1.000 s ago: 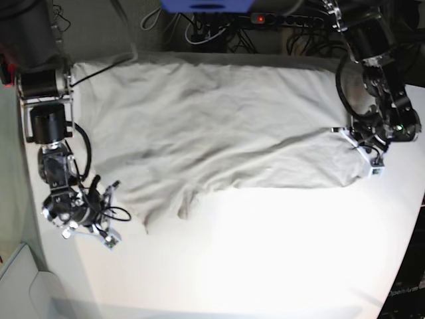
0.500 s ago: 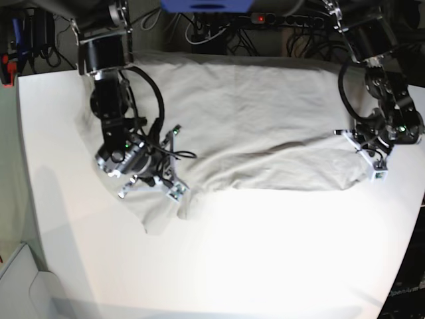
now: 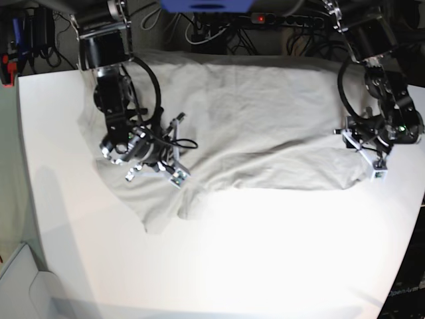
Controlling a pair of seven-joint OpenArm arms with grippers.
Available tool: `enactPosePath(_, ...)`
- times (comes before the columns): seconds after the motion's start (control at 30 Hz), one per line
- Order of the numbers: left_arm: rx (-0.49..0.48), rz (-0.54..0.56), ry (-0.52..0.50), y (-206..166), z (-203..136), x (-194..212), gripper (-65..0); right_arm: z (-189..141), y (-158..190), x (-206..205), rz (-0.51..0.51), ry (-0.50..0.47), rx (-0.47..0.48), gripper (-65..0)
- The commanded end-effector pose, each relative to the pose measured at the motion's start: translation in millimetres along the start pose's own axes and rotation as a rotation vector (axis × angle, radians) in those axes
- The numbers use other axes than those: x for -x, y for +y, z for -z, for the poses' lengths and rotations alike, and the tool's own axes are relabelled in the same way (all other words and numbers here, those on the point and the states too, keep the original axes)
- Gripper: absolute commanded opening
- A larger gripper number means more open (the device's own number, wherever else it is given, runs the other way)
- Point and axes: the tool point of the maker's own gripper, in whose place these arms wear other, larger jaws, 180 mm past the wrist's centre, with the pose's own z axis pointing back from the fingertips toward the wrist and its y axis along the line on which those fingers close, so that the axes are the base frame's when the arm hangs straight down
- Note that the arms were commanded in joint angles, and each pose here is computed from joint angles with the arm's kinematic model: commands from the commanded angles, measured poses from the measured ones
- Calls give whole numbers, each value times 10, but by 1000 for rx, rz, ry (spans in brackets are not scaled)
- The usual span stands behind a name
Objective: Layout the t-shirt on the table in an organized manner, then fold the t-shirt properly
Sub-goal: 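Regrasp the shirt with the right gripper and move the left gripper outward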
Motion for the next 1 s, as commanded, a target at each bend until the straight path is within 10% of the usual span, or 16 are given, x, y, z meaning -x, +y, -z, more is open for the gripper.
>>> enactPosePath(0.0,-13,4,-22,49,-59,-73,-321,-17,-67,-19,-6,6,14,-650)
enactPosePath(0.47,-116,-231,-190,826,-453,-456,-277,50,-53,124,1,45,-4,-650)
enactPosePath(0.57,-74,-241,-168,802,-331,-596,-371,59,-34,102,3,21,-8,-650)
enactPosePath(0.7,-19,-279,-145,749,-192,-670,-650,57,-39,108,3,22,-7,-650)
enactPosePath(0.97,-25,-339,-272,868,-211,-829,-650,47,-78,161,0,33,1,-650)
